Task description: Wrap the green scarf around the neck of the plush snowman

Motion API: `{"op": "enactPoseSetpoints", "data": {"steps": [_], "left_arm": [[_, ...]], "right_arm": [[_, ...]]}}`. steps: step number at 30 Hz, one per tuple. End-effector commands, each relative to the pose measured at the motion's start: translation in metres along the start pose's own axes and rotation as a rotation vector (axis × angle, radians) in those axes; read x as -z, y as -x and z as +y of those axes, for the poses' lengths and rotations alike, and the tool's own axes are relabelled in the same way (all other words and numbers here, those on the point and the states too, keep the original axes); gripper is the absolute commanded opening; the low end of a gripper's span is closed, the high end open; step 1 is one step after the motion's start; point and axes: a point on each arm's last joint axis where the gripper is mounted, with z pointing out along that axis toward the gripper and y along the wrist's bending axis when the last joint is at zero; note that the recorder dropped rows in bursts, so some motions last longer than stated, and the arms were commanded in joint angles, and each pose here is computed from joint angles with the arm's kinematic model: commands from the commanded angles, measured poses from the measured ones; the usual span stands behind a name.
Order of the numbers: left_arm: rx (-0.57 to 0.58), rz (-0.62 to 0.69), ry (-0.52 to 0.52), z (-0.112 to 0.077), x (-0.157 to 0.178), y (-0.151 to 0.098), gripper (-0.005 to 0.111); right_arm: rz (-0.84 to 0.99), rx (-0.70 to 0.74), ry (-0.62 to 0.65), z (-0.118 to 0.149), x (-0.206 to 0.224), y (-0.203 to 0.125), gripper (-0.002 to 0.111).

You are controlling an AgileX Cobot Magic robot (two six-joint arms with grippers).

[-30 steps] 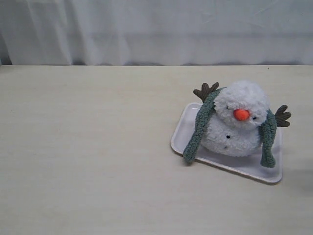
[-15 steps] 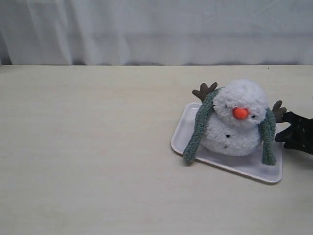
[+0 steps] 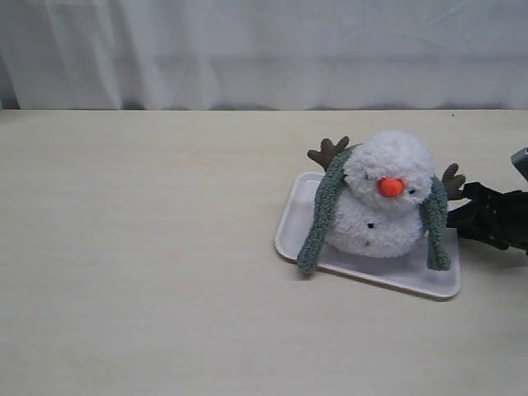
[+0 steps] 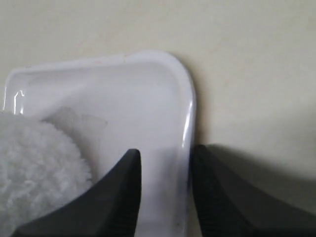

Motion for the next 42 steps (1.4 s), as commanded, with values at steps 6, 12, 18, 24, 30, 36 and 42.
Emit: {"op": "enactPoseSetpoints", "data": {"steps": [6,12,18,24,30,36,42], "left_arm": [[0.008,-0.009,0.001,0.0,0.0,0.0,0.0],[0.008,-0.009,0.001,0.0,0.0,0.0,0.0],[0.008,-0.009,0.001,0.0,0.0,0.0,0.0],[0.008,-0.009,0.001,0.0,0.0,0.0,0.0],[0.008,-0.011,0.001,0.0,0.0,0.0,0.0],[0.008,-0.011,0.001,0.0,0.0,0.0,0.0],[0.008,-0.011,0.001,0.0,0.0,0.0,0.0]], "right_arm": [[0.089,0.314,-0.007,0.042,-0.039,0.004,0.035],[0.09,0.413,-0.009,0.067,-0.053,0.008,0.035],[0.114,0.507,0.013,0.092,-0.072,0.006,0.035],[0.127,0.58,0.047,0.118,-0.084,0.003,0.035],[0.166,0.563,0.01,0.115,-0.08,0.002,0.035],[0.219,0.602,-0.027,0.123,-0.063,0.003,0.035],[0.2,0.637,0.025,0.153,-0.029,0.008,0.035]]}}
